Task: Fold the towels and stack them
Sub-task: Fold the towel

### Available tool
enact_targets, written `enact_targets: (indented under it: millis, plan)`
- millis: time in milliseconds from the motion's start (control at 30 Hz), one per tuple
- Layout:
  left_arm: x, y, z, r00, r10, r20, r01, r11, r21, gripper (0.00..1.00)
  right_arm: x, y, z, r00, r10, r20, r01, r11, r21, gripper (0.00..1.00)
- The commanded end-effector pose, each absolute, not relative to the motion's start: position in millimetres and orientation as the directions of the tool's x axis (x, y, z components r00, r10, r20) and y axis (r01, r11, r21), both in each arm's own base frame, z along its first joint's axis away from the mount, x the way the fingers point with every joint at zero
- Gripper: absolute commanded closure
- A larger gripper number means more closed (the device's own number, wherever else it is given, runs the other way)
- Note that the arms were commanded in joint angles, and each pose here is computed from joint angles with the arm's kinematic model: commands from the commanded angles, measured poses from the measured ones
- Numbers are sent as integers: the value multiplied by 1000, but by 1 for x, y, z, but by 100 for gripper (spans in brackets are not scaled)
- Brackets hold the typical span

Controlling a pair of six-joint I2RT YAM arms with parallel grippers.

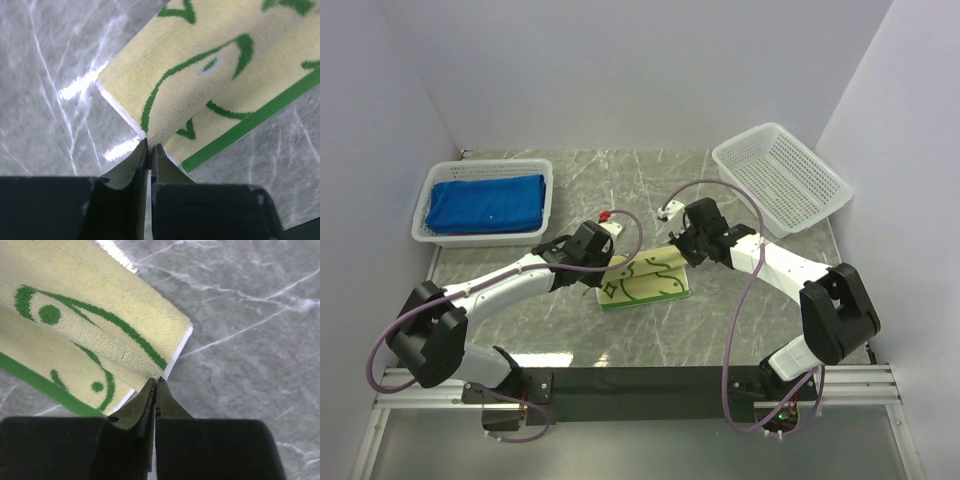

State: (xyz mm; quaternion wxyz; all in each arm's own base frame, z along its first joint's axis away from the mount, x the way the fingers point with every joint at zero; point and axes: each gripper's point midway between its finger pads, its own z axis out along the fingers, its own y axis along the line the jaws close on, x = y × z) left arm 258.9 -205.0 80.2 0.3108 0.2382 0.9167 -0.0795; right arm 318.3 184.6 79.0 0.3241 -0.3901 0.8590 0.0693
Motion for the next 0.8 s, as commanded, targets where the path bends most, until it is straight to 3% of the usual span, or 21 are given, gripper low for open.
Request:
enact_targets:
  millis: [0,567,767]
  plan:
    - [255,-194,81,-782,276,-559,337,941,-7,99,311,184,90,-497,-606,-621,-690,710,-140,100]
    - [213,-200,53,-872,173,-458,239,967,-90,99,286,180,66,-595,-592,-544,-664,743,-83,100]
    - [215,-188,36,-887,154,-435,181,983,-22,99,280,186,54,-616,-593,-518,-673,738,-45,100]
